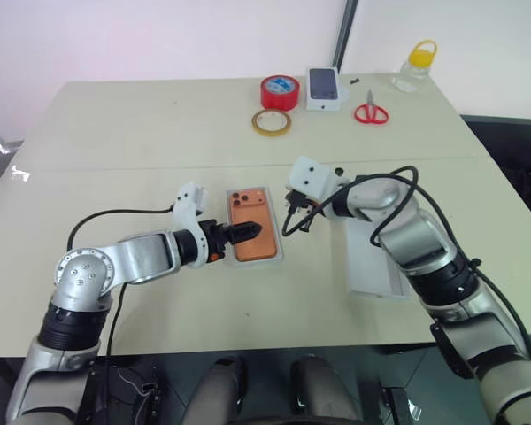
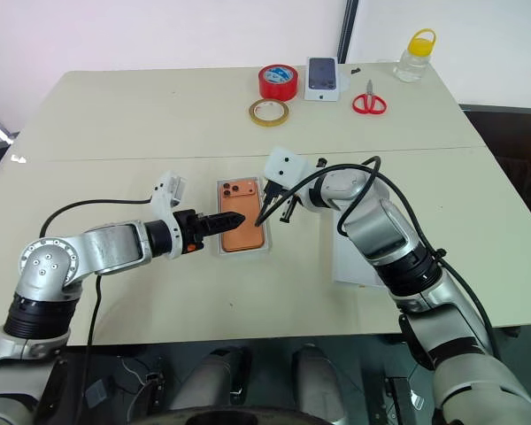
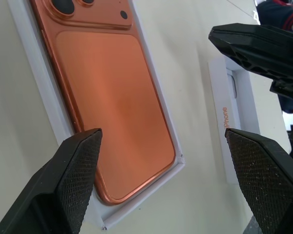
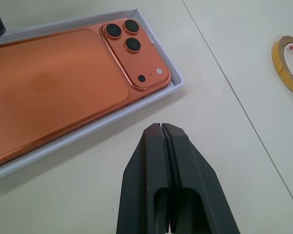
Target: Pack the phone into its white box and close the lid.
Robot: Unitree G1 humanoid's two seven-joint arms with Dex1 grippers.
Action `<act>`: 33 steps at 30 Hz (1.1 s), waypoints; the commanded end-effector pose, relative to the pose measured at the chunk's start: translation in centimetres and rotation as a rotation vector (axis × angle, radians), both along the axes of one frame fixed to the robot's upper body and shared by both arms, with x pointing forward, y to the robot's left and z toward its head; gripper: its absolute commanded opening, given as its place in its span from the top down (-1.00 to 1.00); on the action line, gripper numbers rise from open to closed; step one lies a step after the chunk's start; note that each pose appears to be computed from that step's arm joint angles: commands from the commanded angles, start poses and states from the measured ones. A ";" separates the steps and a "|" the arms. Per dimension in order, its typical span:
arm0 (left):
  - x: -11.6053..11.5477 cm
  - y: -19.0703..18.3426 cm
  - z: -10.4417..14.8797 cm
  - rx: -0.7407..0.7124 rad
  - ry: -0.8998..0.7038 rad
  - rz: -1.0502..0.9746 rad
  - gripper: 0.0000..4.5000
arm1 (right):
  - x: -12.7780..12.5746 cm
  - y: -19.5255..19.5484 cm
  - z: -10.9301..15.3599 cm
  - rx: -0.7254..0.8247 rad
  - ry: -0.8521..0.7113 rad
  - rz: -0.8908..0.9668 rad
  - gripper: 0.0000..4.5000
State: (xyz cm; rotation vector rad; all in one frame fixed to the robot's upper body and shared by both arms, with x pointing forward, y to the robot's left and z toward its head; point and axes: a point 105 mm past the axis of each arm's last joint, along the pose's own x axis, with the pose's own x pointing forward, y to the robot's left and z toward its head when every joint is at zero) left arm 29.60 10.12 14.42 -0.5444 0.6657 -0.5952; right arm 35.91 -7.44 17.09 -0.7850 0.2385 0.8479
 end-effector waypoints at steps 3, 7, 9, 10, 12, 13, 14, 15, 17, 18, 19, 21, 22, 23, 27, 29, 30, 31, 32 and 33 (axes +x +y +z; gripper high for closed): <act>2.5 4.9 2.2 0.114 -0.206 0.184 -0.88 | 0.1 -0.2 0.4 0.014 -0.019 -0.005 1.00; 3.0 7.0 0.8 0.399 -0.304 0.127 -0.64 | -0.2 -0.2 -1.2 -0.012 0.029 0.011 1.00; 3.0 7.0 -0.2 0.484 -0.321 0.046 -0.28 | 0.0 -0.3 -2.1 -0.035 0.044 0.000 1.00; 3.0 6.9 -0.5 0.511 -0.327 0.012 -0.06 | 0.1 -0.3 -2.4 -0.038 0.052 -0.007 1.00; 3.1 6.6 -1.0 0.548 -0.339 -0.039 0.38 | 0.2 -0.3 -2.9 -0.055 0.061 -0.011 1.00; 3.4 6.4 -1.2 0.565 -0.349 -0.065 0.63 | 0.1 -0.1 -3.2 -0.064 0.069 -0.007 1.00; 3.7 6.1 -1.4 0.576 -0.358 -0.090 0.86 | 0.1 0.0 -3.5 -0.068 0.078 -0.005 1.00; 3.9 5.8 -1.6 0.578 -0.355 -0.112 0.98 | 0.1 0.1 -3.7 -0.074 0.082 -0.006 1.00; 4.4 5.1 -1.9 0.583 -0.351 -0.158 0.98 | 0.1 0.4 -4.1 -0.092 0.080 0.000 1.00; 4.5 4.8 -2.0 0.586 -0.354 -0.182 0.98 | 0.0 0.6 -4.3 -0.099 0.080 0.005 1.00; 4.6 4.5 -2.1 0.591 -0.361 -0.205 0.98 | -0.1 0.7 -4.5 -0.104 0.082 0.011 1.00; 4.8 3.5 -2.3 0.589 -0.365 -0.263 0.98 | -0.2 1.1 -4.8 -0.112 0.089 0.020 1.00; 4.7 2.8 -2.3 0.583 -0.369 -0.303 0.98 | -0.4 1.2 -4.9 -0.114 0.092 0.027 1.00; 4.6 2.2 -2.3 0.580 -0.374 -0.341 0.98 | -0.5 1.4 -5.0 -0.115 0.095 0.032 1.00; 4.2 0.0 -2.5 0.569 -0.384 -0.457 0.98 | -1.1 1.8 -4.8 -0.111 0.100 0.058 1.00; 4.1 -1.3 -2.5 0.566 -0.399 -0.504 0.98 | -1.5 1.9 -4.7 -0.110 0.103 0.068 1.00; 4.1 -1.8 -2.5 0.564 -0.406 -0.522 0.98 | -1.6 1.9 -4.7 -0.110 0.105 0.071 1.00; 4.1 -2.5 -2.5 0.559 -0.414 -0.544 0.98 | -1.8 1.9 -4.7 -0.111 0.107 0.071 1.00; 4.1 -3.1 -2.5 0.553 -0.422 -0.559 0.98 | -1.9 1.7 -4.7 -0.112 0.110 0.069 1.00; 4.0 -3.6 -2.5 0.546 -0.427 -0.572 0.98 | -2.0 1.5 -4.7 -0.113 0.113 0.064 1.00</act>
